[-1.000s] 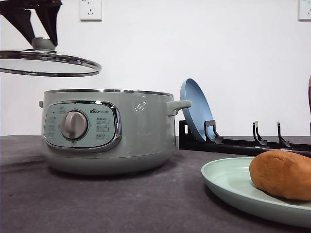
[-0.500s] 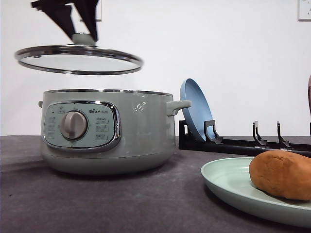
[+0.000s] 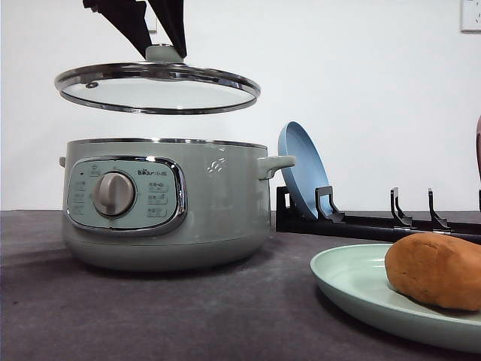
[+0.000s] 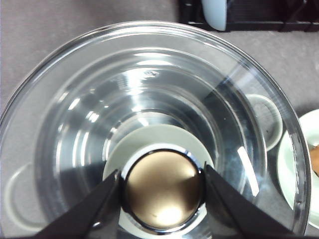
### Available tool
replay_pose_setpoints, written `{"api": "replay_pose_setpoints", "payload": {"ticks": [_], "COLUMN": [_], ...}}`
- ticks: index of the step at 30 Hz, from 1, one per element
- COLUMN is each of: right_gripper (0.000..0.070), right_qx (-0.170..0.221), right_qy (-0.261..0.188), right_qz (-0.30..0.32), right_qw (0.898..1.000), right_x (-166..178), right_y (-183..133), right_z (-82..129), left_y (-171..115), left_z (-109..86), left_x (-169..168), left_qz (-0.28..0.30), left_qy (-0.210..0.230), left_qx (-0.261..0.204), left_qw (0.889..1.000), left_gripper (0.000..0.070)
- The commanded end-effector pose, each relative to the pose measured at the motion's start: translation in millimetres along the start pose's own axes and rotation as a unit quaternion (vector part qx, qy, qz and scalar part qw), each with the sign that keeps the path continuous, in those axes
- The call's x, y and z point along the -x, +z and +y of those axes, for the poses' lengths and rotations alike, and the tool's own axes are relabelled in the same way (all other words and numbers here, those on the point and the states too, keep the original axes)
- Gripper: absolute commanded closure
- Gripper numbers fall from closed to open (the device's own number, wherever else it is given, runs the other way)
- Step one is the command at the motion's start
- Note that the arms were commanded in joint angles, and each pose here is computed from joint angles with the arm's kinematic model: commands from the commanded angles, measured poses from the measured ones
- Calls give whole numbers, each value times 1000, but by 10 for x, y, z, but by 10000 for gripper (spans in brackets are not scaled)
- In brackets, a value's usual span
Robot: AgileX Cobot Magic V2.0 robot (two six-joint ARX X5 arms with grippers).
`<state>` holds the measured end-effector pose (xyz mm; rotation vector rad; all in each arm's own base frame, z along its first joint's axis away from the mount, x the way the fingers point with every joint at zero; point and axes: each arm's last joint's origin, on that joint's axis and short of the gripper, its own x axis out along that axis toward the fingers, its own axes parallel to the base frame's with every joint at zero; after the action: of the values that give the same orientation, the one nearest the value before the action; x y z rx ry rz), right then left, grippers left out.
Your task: Transfer potato from steamer to green plate
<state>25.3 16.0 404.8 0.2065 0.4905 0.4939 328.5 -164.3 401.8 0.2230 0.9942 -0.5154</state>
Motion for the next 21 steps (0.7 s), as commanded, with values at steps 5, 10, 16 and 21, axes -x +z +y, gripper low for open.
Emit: {"api": "replay_pose_setpoints", "payload": {"ticks": [5, 10, 16, 21], "right_gripper": [11, 11, 11, 11], "right_qx": [-1, -1, -2, -2], "right_qy": [6, 6, 6, 7], "right_qz": [-11, -11, -12, -14], "right_qw": [1000, 1000, 1000, 1000], "right_x": [35, 35, 35, 35], "right_y": [41, 41, 43, 48], "right_z": [18, 18, 18, 20], "left_y": [23, 11, -3, 10], "left_z": [-29, -24, -21, -31], "left_x": [-80, -164, -231, -279], "left_qz": [-8, -5, -1, -3], "left_qy": [-6, -6, -7, -7], "left_qx": [-5, -5, -4, -5], "left_qw": [1000, 1000, 1000, 1000], "left_gripper": [700, 700, 700, 700]}}
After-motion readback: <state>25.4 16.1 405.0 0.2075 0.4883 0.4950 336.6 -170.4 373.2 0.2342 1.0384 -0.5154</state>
